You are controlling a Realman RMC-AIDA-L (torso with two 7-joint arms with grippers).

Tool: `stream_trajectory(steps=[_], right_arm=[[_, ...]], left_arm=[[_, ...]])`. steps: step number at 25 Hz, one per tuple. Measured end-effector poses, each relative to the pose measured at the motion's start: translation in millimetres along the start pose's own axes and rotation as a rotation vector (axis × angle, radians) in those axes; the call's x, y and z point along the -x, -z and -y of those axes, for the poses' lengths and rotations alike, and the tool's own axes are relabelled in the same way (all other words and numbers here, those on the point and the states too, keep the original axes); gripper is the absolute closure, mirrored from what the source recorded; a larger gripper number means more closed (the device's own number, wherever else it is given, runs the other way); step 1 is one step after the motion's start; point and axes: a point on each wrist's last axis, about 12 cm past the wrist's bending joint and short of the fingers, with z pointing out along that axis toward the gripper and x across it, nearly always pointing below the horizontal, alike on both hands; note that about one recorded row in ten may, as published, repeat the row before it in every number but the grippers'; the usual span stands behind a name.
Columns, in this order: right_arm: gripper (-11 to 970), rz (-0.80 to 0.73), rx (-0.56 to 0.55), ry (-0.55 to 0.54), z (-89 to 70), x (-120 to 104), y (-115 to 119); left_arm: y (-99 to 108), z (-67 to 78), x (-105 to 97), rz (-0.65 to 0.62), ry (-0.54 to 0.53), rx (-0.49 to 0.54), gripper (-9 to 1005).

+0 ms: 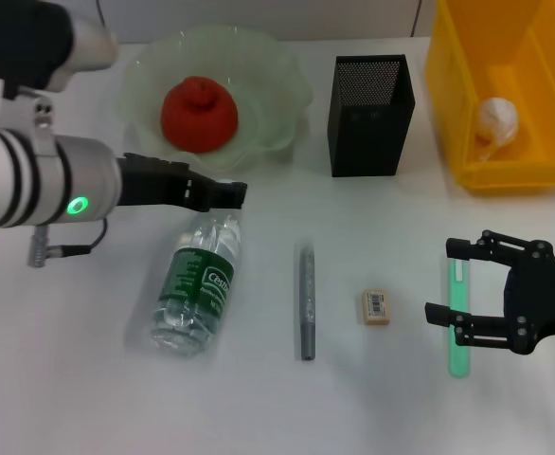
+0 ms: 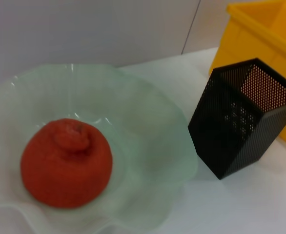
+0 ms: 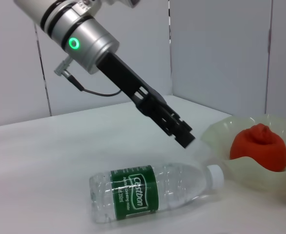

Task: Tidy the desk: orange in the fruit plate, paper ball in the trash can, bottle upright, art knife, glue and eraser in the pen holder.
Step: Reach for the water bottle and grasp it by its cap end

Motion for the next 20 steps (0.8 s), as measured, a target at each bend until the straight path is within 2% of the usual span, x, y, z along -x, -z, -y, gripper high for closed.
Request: stream_trajectory(steps=[6, 7, 10, 20], right_arm=[[136, 0.007, -0.004, -0.021, 0.5, -4.9, -0.8], [136, 0.007, -0.004, -0.022, 0.5, -5.0, -0.8], [136, 0.008, -0.003, -0.026, -0.1, -5.8, -1.1], [135, 0.003, 0.005, -0.043, -0.8, -9.2, -3.5]], left_arm=[[-11.1, 1.8, 1.9, -0.025, -0.005, -0.008, 183], [-22.6, -0.7, 4.6, -0.037, -0.002, -0.005, 183], [-31.4, -6.6, 5.2, -0.045, 0.012, 0.007, 184], [-52.5, -17.9, 5.1, -0.080, 0.032, 0.034, 187]])
